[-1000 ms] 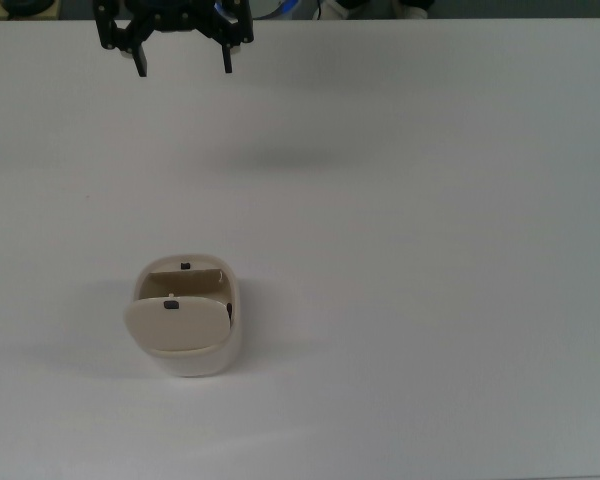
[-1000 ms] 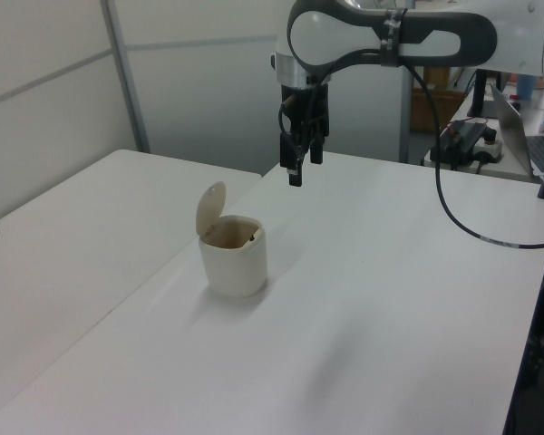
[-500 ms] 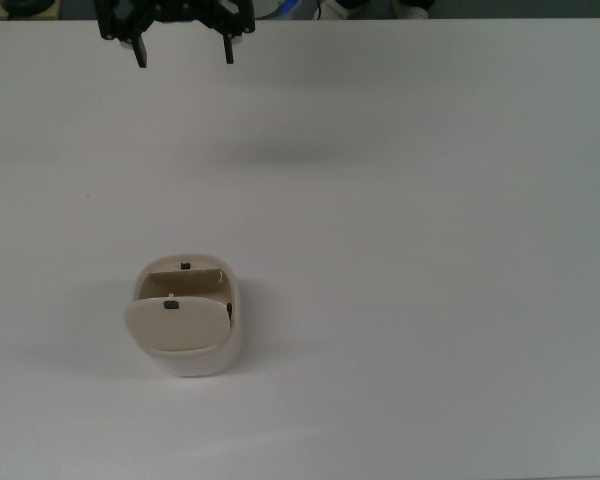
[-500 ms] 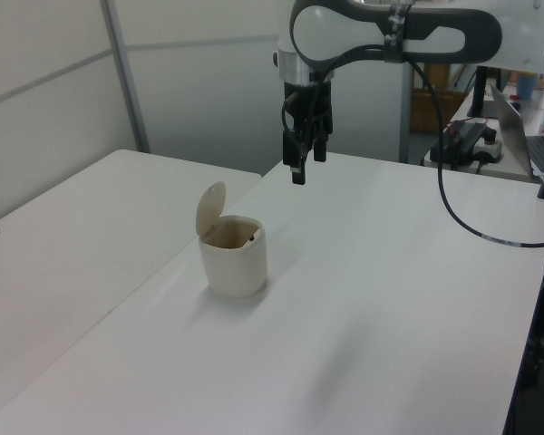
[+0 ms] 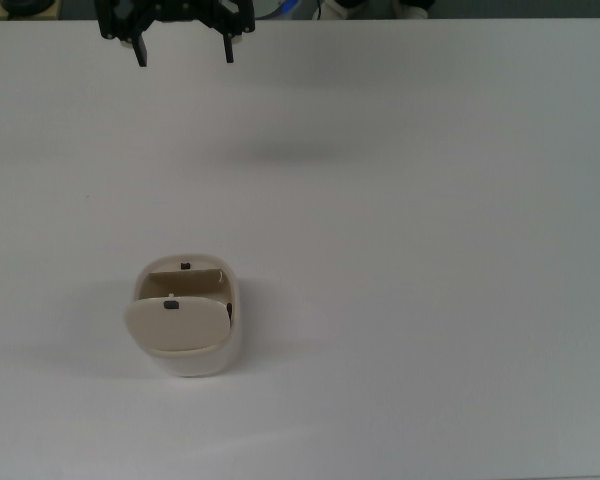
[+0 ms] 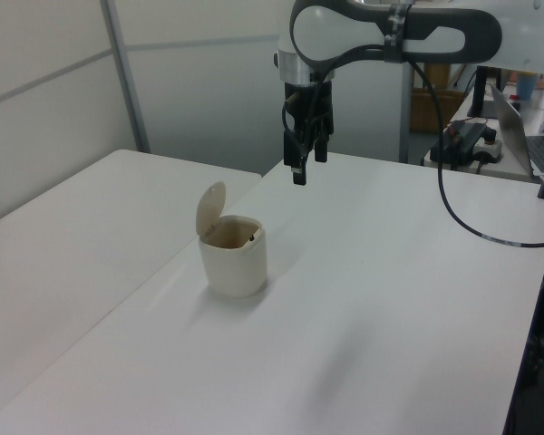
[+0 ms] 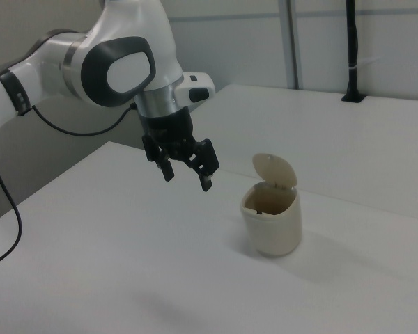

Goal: Open the trash can

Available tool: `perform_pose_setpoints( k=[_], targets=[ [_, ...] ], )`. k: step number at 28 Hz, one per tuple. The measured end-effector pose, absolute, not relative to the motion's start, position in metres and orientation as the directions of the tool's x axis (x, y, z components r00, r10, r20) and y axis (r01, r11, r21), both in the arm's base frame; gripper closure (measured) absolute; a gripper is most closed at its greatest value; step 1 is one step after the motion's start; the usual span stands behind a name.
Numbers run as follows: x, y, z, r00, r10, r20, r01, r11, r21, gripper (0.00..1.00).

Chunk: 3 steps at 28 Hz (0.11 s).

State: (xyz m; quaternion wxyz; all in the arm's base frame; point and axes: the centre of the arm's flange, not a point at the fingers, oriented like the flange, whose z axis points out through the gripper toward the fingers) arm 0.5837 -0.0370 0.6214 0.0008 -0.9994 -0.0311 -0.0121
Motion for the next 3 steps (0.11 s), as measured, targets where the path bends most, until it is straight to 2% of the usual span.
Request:
perform_pose_setpoints(
  k=[3],
  targets=[
    [0.5837, -0.0372, 0.6214, 0.998, 0.061, 0.024, 0.061, -0.998, -0.001, 0.0]
  ],
)
